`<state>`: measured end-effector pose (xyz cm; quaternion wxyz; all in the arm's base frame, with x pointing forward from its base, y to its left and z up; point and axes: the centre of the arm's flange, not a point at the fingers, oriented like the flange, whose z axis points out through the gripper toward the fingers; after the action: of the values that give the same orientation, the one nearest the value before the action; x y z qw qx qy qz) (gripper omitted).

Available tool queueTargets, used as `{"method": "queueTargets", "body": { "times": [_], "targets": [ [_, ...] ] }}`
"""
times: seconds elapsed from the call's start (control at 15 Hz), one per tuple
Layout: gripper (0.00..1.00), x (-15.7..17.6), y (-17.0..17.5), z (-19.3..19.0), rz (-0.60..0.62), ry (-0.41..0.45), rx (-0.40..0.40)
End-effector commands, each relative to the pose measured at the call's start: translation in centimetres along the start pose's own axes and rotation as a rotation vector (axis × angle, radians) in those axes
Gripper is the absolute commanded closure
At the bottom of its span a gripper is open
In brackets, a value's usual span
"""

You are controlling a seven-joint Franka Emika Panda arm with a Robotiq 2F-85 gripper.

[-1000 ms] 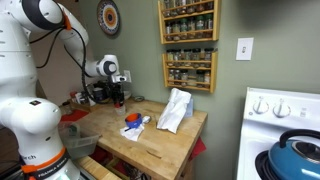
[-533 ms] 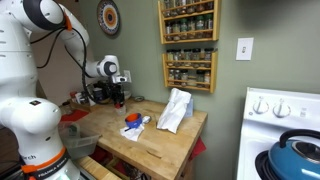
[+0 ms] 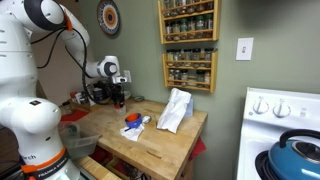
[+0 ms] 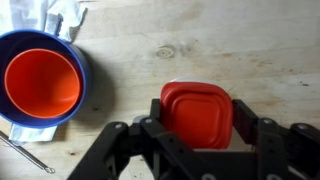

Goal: Pile the two small lunch boxes on the table and then put the red lid on the lunchbox

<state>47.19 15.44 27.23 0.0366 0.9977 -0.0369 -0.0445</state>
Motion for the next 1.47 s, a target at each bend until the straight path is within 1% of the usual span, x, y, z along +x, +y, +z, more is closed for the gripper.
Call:
{"method": "queueTargets", "body": {
  "times": [0.0,0.07,0.13,0.2,0.27,0.53,0.8,1.13,1.33,1.4],
  "targets": [
    [0.44,0.2,0.1,0.7,0.006,-0.011,0.004],
    [0.08,0.2,0.1,0.4,-0.001,-0.012,0.015],
    [0.08,0.0,0.2,-0.4,0.003,0.005,0.008],
    [0.06,-0.1,0.3,-0.9,0.001,0.014,0.008],
    [0.01,-0.2,0.5,-1.7,0.005,0.023,-0.002],
    [0.00,-0.9,0.8,-4.4,0.000,0.060,-0.003],
    [0.00,-2.4,1.3,-8.9,0.002,0.121,0.016],
    [0.00,-5.9,1.9,-15.1,0.008,0.166,-0.004],
    [0.00,-7.9,1.9,-17.8,0.016,0.202,-0.013],
    [0.00,-5.4,1.3,-16.7,0.002,0.191,-0.003]
  ]
}}
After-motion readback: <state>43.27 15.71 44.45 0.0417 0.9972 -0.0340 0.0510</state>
